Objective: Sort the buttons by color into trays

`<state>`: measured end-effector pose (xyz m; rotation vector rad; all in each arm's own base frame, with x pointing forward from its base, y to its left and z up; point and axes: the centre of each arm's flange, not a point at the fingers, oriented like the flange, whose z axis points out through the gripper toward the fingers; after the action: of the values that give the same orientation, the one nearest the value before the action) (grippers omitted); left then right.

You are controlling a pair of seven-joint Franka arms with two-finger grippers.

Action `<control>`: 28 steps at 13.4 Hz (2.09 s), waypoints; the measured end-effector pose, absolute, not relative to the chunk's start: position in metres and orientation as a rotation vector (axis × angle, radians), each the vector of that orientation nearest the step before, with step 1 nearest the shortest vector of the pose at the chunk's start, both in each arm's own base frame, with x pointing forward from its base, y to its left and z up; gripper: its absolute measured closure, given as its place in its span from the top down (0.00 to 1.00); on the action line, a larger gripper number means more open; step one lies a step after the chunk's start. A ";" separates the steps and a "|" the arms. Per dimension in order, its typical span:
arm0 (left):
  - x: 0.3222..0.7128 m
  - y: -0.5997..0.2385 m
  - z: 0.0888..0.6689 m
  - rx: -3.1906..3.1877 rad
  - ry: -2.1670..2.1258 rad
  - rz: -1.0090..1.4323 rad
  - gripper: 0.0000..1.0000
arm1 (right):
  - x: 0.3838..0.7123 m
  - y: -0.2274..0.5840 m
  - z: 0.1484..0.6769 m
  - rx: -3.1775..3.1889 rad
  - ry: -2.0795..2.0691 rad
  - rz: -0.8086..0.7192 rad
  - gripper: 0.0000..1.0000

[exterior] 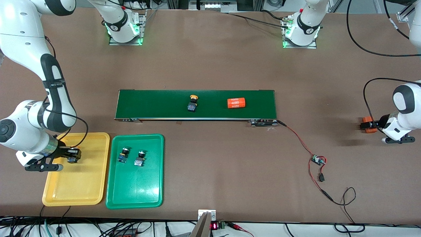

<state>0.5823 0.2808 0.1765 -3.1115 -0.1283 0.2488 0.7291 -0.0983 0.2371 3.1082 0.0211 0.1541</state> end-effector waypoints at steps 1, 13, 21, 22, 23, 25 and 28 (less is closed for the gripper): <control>0.582 0.280 0.175 -3.115 -0.108 0.255 0.94 | 0.729 -0.102 0.235 3.107 0.032 0.150 0.41; 0.617 0.185 0.207 -3.189 0.251 0.253 0.50 | 0.726 -0.113 0.223 3.112 0.061 0.128 1.00; 0.619 -0.125 0.293 -2.954 1.356 0.233 0.50 | 0.682 -0.051 0.380 3.157 -0.034 -0.258 1.00; 0.612 -0.148 0.292 -2.894 1.496 0.236 0.50 | 0.674 -0.037 0.389 3.154 -0.053 -0.267 1.00; 0.603 -0.167 0.290 -2.831 1.630 0.243 0.50 | 0.663 -0.021 0.395 3.150 -0.066 -0.275 1.00; 0.579 -0.199 0.280 -2.738 1.821 0.288 0.50 | 0.637 0.010 0.404 3.141 -0.084 -0.285 1.00; 0.539 -0.249 0.273 -2.614 2.031 0.330 0.50 | 0.590 0.051 0.391 3.141 -0.081 -0.212 1.00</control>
<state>0.5391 -0.2491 0.2728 -2.6141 2.0310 0.3298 0.5900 0.0508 0.3913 3.1414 -0.0805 -0.2120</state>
